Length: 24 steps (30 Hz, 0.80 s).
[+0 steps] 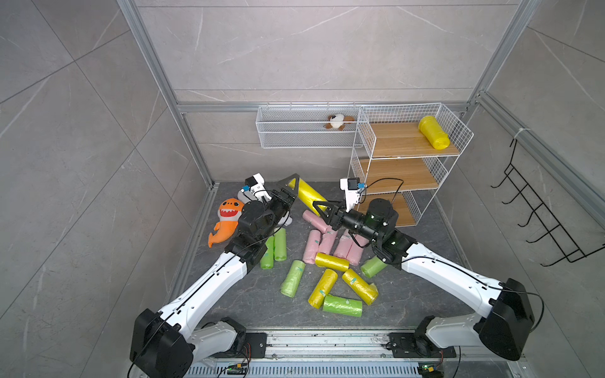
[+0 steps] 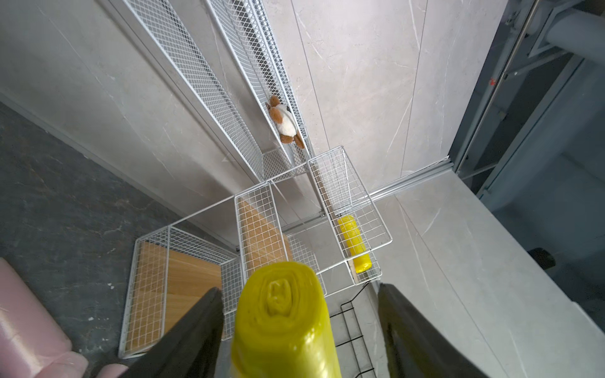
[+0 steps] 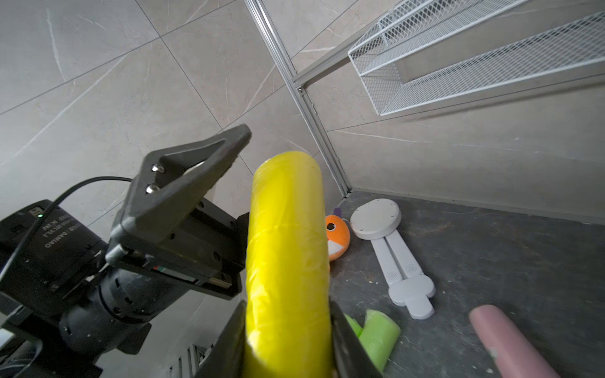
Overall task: Sort the rolls of trash bags by color and place them on the shelf
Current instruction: Place the roll of trash bags on the shelf.
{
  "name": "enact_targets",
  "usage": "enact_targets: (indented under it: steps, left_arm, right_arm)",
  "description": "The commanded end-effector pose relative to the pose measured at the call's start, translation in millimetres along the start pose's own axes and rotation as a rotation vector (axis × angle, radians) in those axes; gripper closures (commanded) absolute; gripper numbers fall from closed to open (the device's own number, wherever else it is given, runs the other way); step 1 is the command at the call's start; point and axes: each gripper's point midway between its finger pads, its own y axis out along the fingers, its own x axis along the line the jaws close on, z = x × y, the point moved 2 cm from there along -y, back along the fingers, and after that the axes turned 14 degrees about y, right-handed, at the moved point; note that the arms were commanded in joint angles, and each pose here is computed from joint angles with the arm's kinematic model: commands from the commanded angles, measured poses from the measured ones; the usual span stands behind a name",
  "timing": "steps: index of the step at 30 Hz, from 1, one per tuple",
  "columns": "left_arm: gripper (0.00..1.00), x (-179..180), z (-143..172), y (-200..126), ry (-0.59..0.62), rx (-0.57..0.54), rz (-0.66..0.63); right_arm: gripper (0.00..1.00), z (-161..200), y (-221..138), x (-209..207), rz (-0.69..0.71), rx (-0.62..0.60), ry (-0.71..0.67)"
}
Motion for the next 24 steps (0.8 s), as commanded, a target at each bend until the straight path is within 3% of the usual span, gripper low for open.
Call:
enact_targets:
  steps: [1, 12, 17, 24]
  left_arm:
    - [0.19, -9, -8, -9, 0.124, -0.016, 0.013]
    - [0.17, -7, 17, -3, 0.449, 0.183, -0.033]
    - [0.17, -15, 34, 6, 0.527, 0.281, 0.007]
    - [0.17, -20, 56, 18, 0.554, 0.373, 0.042]
  right_arm:
    - [0.73, -53, -31, 34, -0.013, -0.089, -0.109]
    - [0.73, -162, -114, 37, 0.305, -0.184, -0.318]
    - [0.73, -207, -133, 28, 0.452, -0.233, -0.370]
    - [0.73, -257, -146, -19, 0.693, -0.263, -0.373]
